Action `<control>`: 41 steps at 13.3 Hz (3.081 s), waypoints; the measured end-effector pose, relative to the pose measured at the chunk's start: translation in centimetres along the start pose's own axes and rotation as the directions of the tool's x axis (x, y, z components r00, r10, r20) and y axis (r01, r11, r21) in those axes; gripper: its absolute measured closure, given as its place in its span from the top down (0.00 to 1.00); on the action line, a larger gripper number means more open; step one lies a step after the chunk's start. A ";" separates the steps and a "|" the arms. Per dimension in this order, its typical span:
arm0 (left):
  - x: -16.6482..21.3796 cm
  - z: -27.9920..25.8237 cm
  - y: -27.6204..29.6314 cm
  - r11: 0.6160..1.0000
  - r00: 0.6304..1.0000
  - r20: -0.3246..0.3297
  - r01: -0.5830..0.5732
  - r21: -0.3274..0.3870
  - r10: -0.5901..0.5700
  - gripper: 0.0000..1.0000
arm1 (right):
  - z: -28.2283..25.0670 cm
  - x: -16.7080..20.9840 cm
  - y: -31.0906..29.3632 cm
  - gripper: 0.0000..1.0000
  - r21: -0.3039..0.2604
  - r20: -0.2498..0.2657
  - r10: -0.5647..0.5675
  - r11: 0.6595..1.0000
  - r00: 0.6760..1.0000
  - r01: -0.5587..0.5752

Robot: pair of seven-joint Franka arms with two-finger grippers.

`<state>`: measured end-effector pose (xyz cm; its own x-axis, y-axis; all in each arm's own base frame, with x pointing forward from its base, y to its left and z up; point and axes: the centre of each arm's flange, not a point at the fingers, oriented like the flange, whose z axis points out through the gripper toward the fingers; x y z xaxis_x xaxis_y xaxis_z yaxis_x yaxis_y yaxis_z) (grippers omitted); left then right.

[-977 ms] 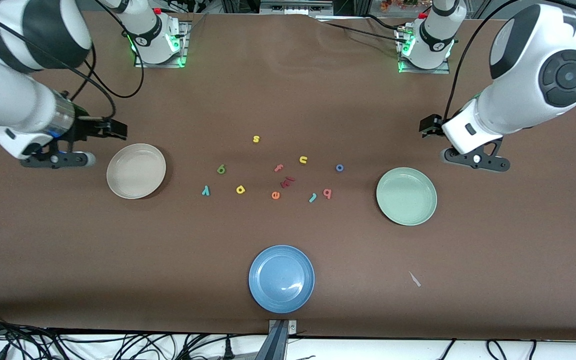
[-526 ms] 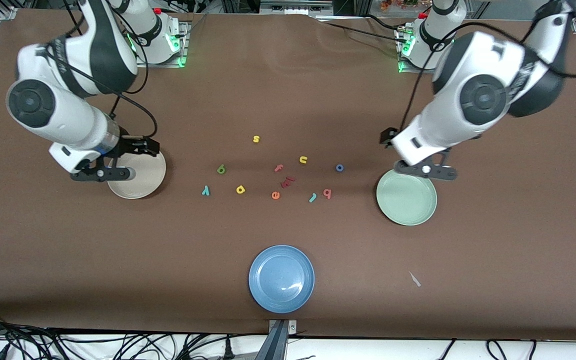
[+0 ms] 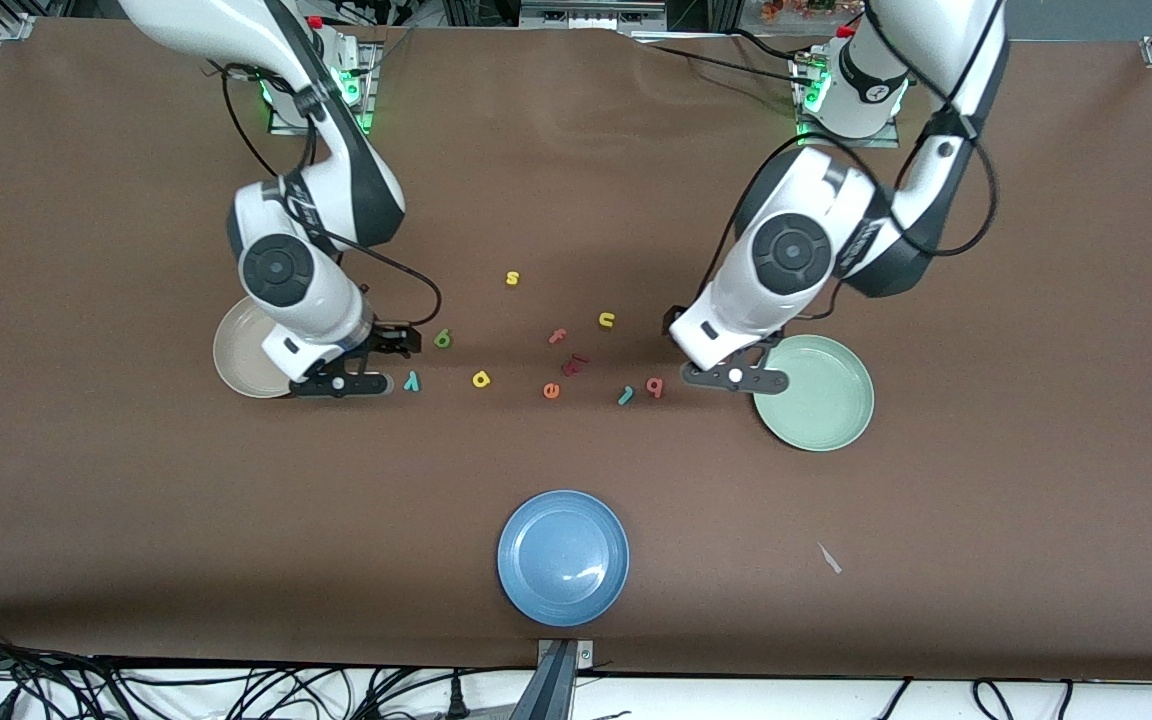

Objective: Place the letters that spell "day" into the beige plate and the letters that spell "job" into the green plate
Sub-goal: 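Reach the right gripper to the cyan Y while the left gripper reaches pink b, then grasp the cyan Y with the right gripper while the left gripper carries b, then carry the Y to the white plate while the left gripper releases b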

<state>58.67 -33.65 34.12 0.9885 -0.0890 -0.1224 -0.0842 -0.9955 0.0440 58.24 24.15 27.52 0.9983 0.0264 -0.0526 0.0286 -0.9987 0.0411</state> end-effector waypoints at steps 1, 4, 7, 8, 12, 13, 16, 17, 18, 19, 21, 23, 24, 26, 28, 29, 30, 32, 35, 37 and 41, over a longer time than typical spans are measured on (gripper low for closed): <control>0.6 1.7 0.4 1.000 1.000 -0.021 -0.007 0.000 0.007 1.00 | 1.3 0.1 -0.1 1.00 0.003 -0.015 0.014 1.000 1.000 -0.014; 1.7 6.8 1.5 0.999 0.997 -0.057 -0.045 0.027 0.046 1.00 | 4.6 0.2 -1.2 1.00 0.018 -0.045 0.056 0.998 0.997 -0.056; 1.3 11.0 4.3 0.999 0.996 -0.079 -0.049 0.014 0.050 0.96 | 6.5 0.2 -1.7 0.99 0.022 -0.050 0.063 0.998 0.997 -0.062; 1.2 12.0 4.6 0.999 0.995 -0.081 -0.050 0.013 0.051 0.92 | 6.9 0.3 -1.6 0.98 0.023 -0.055 0.064 0.998 0.996 -0.063; 1.3 14.5 4.6 0.995 0.993 -0.087 -0.082 0.049 0.086 0.65 | 8.2 0.5 -1.3 0.89 0.023 -0.056 0.073 0.997 0.996 -0.071; 1.4 14.9 4.7 0.995 0.992 -0.093 -0.085 0.049 0.089 0.64 | 8.4 0.4 -1.2 0.85 0.027 -0.051 0.080 0.997 0.996 -0.079; 1.4 16.5 4.7 0.995 0.992 -0.092 -0.086 0.046 0.090 0.63 | 8.9 0.4 -1.2 0.81 0.037 -0.038 0.098 0.995 0.995 -0.096; 1.4 16.9 4.7 0.995 0.992 -0.088 -0.086 0.047 0.090 0.60 | 9.1 0.3 -1.2 0.80 0.037 -0.035 0.099 0.995 0.995 -0.097; 1.3 17.1 4.7 0.995 0.992 -0.085 -0.086 0.048 0.090 0.56 | 9.3 0.3 -1.2 0.74 0.036 -0.032 0.099 0.995 0.995 -0.098; 1.3 17.1 4.7 0.995 0.992 -0.086 -0.087 0.048 0.091 0.46 | 9.4 0.3 -1.2 0.70 0.035 -0.030 0.099 0.995 0.995 -0.098; 1.4 16.9 4.8 0.995 0.992 -0.090 -0.087 0.046 0.090 0.25 | 9.5 0.3 -1.1 0.70 0.035 -0.030 0.102 0.994 0.994 -0.101; 1.6 16.6 4.5 0.995 0.992 -0.092 -0.082 0.049 0.086 0.25 | 9.5 0.4 -0.9 0.55 0.039 -0.027 0.111 0.993 0.993 -0.110; 1.8 16.2 4.2 0.996 0.993 -0.085 -0.076 0.056 0.081 0.25 | 9.5 0.4 -0.8 0.53 0.042 -0.026 0.115 0.993 0.993 -0.114; 2.1 14.2 2.9 0.994 0.997 -0.048 -0.064 0.094 0.068 0.25 | 9.5 0.4 -0.8 0.43 0.044 -0.024 0.118 0.992 0.993 -0.117; 2.8 10.6 -0.2 0.981 0.995 -0.019 -0.091 0.169 0.096 0.25 | 9.6 0.4 -0.8 0.30 0.045 -0.022 0.121 0.992 0.992 -0.120; 3.3 8.6 -2.4 0.976 0.994 -0.005 -0.106 0.191 0.109 0.25 | 9.6 0.4 -0.8 0.27 0.046 -0.022 0.121 0.992 0.992 -0.120; 3.8 6.9 -4.8 0.973 0.993 0.012 -0.120 0.198 0.120 0.25 | 9.6 0.4 -0.8 0.20 0.046 -0.022 0.122 0.992 0.992 -0.121; 4.6 5.5 -9.8 0.971 0.990 0.055 -0.135 0.199 0.126 0.25 | 9.5 0.4 -0.8 0.19 0.047 -0.023 0.122 0.992 0.992 -0.121; 4.8 8.4 -16.0 0.974 0.987 0.129 -0.119 0.192 0.095 0.25 | 9.4 0.6 -0.8 0.18 0.048 -0.025 0.122 0.992 0.992 -0.121; 4.6 11.3 -16.8 0.975 0.983 0.159 -0.121 0.188 0.092 0.25 | 9.2 0.7 -0.9 0.18 0.049 -0.025 0.122 0.992 0.992 -0.121; 4.6 13.6 -16.4 0.975 0.980 0.169 -0.131 0.181 0.100 0.52 | 8.9 0.9 -1.0 0.16 0.071 -0.014 0.148 0.987 0.989 -0.147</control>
<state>62.93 -18.18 19.38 0.9394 -0.1925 -0.2836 -0.2342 -0.9647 -0.1206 58.63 24.79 18.54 0.9921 -0.1216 -0.0319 -0.1223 -0.9922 -0.0222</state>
